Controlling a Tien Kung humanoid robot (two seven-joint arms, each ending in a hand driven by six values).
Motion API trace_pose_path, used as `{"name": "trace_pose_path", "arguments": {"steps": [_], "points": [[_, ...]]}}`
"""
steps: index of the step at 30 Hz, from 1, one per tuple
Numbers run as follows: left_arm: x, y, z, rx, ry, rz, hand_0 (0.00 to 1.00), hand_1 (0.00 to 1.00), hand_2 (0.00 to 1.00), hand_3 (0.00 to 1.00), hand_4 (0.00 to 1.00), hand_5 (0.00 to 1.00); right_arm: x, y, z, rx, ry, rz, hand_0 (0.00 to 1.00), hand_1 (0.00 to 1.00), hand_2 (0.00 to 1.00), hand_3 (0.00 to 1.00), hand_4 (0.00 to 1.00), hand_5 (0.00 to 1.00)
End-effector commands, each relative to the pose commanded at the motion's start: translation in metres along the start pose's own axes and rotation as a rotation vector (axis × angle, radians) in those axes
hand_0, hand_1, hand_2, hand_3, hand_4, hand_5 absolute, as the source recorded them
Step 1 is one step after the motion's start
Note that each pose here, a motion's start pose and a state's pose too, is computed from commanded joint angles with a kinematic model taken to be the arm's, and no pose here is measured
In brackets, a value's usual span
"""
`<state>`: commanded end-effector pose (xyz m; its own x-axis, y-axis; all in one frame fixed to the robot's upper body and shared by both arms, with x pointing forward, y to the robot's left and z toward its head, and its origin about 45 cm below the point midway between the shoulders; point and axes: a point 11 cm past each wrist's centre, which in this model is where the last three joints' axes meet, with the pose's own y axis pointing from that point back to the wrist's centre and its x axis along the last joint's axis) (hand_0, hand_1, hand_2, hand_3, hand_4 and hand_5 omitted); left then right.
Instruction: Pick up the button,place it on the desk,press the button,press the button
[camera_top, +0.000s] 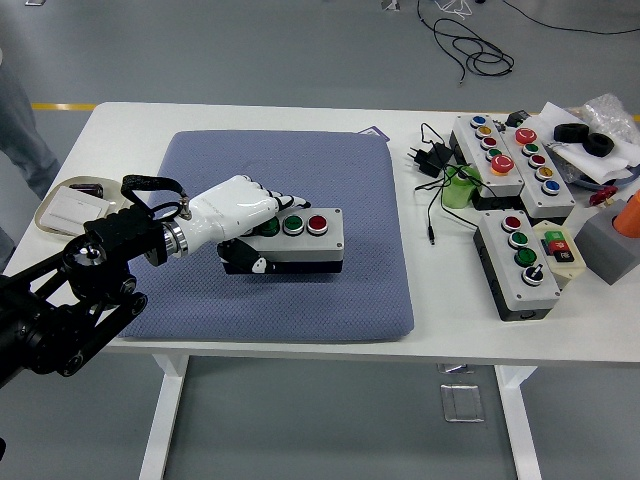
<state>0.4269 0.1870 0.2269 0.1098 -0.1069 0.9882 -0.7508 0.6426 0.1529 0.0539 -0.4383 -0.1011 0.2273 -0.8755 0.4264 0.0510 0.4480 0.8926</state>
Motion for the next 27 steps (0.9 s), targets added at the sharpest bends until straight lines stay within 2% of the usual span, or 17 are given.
{"name": "trace_pose_path", "arguments": {"steps": [4,5,10,11,16,17,27], "points": [[-0.002,-0.001,-0.001,0.009,0.008,-0.008,0.338,0.250,0.205,0.287,0.447,0.002,0.000,0.000,-0.001,0.001,0.002,0.000,0.630,0.494,0.618,0.563,0.303,0.227],[-0.002,-0.001,-0.001,0.009,0.008,-0.009,0.421,0.354,0.346,0.427,0.500,0.002,0.000,0.000,-0.001,0.001,0.002,0.000,0.631,0.495,0.618,0.563,0.302,0.227],[-0.006,0.000,-0.001,0.011,0.013,-0.026,0.421,0.354,0.346,0.427,0.500,0.002,0.000,0.000,-0.001,0.001,0.003,0.000,0.631,0.495,0.618,0.563,0.302,0.227],[-0.007,0.000,-0.001,0.013,0.015,-0.030,0.641,0.520,0.518,0.546,0.528,0.002,0.000,0.000,-0.001,0.001,0.003,0.000,0.631,0.494,0.619,0.563,0.302,0.227],[-0.011,0.000,-0.002,0.018,0.022,-0.046,0.641,0.520,0.518,0.546,0.528,0.002,0.000,0.000,-0.001,0.002,0.004,-0.001,0.631,0.494,0.619,0.563,0.302,0.227],[-0.011,0.000,-0.002,0.018,0.023,-0.048,0.621,0.634,0.662,0.704,0.717,0.111,0.000,0.000,-0.001,0.002,0.004,-0.001,0.630,0.494,0.619,0.563,0.302,0.225],[-0.013,0.002,-0.002,0.020,0.035,-0.059,0.631,0.665,0.695,0.733,0.754,0.143,0.000,0.000,-0.001,0.002,0.003,-0.001,0.630,0.496,0.619,0.563,0.302,0.227]]}}
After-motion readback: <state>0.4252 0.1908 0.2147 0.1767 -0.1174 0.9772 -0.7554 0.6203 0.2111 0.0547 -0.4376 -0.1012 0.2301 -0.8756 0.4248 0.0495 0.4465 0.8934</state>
